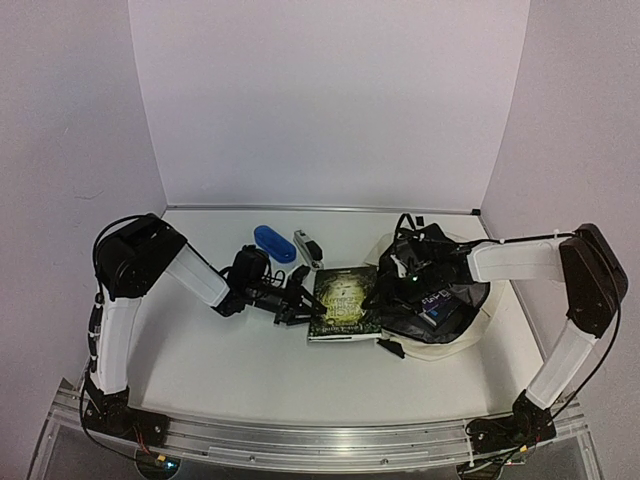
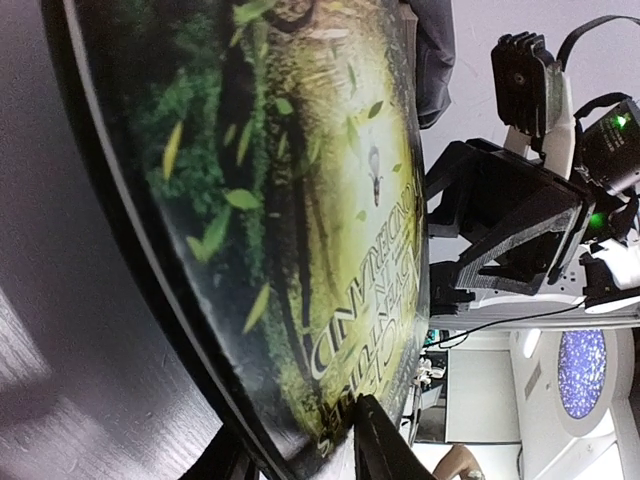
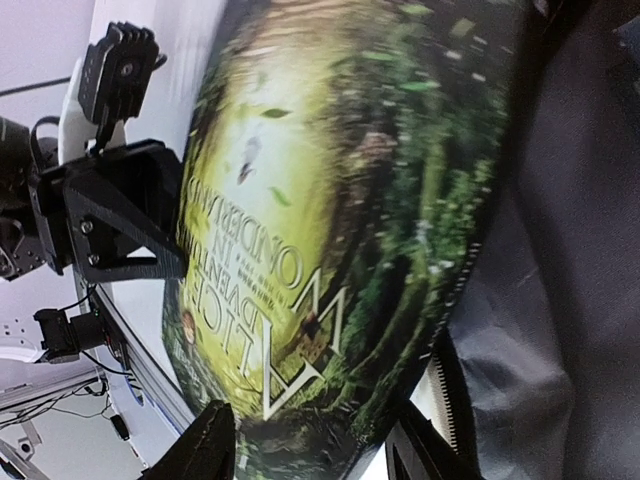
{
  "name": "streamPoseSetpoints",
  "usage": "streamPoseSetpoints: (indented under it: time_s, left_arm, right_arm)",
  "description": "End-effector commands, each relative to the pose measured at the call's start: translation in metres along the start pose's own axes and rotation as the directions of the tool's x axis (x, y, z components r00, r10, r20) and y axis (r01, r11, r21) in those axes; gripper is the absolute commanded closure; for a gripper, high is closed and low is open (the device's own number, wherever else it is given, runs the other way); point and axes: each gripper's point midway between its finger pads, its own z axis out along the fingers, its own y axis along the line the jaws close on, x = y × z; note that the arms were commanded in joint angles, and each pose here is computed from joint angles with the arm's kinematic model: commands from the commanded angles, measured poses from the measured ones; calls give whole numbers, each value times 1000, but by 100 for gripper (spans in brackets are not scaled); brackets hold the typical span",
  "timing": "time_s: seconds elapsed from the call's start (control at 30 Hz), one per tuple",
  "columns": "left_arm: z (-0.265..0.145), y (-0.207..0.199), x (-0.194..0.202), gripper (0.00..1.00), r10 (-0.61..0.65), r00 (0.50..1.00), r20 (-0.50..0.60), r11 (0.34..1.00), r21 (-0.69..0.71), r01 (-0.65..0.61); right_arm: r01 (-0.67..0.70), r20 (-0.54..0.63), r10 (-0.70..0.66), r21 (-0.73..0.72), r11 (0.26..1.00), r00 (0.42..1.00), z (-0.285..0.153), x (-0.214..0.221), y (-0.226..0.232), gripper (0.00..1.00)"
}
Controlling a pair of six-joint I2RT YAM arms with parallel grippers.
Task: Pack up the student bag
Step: Pick up the book from the center of the board.
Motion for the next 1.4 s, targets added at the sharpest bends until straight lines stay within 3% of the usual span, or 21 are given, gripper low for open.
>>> streamPoseSetpoints:
  time_s: [0.0, 0.33, 0.57, 0.73, 0.97, 1.2, 1.37]
  left_arm:
    - [-2, -65, -5, 74, 177, 983, 44, 970, 163, -181]
    - [-17, -98, -6, 99, 196, 973, 124, 945, 242, -221]
    - [-27, -111, 5, 100, 239, 965, 108, 946, 196, -257]
    - [-35, -124, 13, 100, 299, 951, 81, 940, 149, -308]
    - [-39, -145, 40, 100, 413, 910, -47, 909, 78, -409]
    - [-51, -171, 72, 100, 520, 845, -124, 854, 88, -512]
    - [-48, -181, 94, 100, 527, 827, -195, 850, 116, -514]
  right_arm:
    - [101, 70, -95, -83, 991, 993, -3, -18, 27, 50]
    - [215, 97, -206, -97, 972, 974, -16, -13, 35, 44]
    - [350, 153, -335, -88, 933, 930, -46, -17, 49, 16]
    - [460, 86, -459, 5, 888, 884, -69, -10, 41, 7]
    - [695, 18, -696, 39, 718, 718, -124, 5, 59, 2]
    - [734, -119, -733, -41, 677, 670, -151, 39, 66, 2]
    - [695, -94, -718, -189, 693, 690, -152, 45, 92, 2]
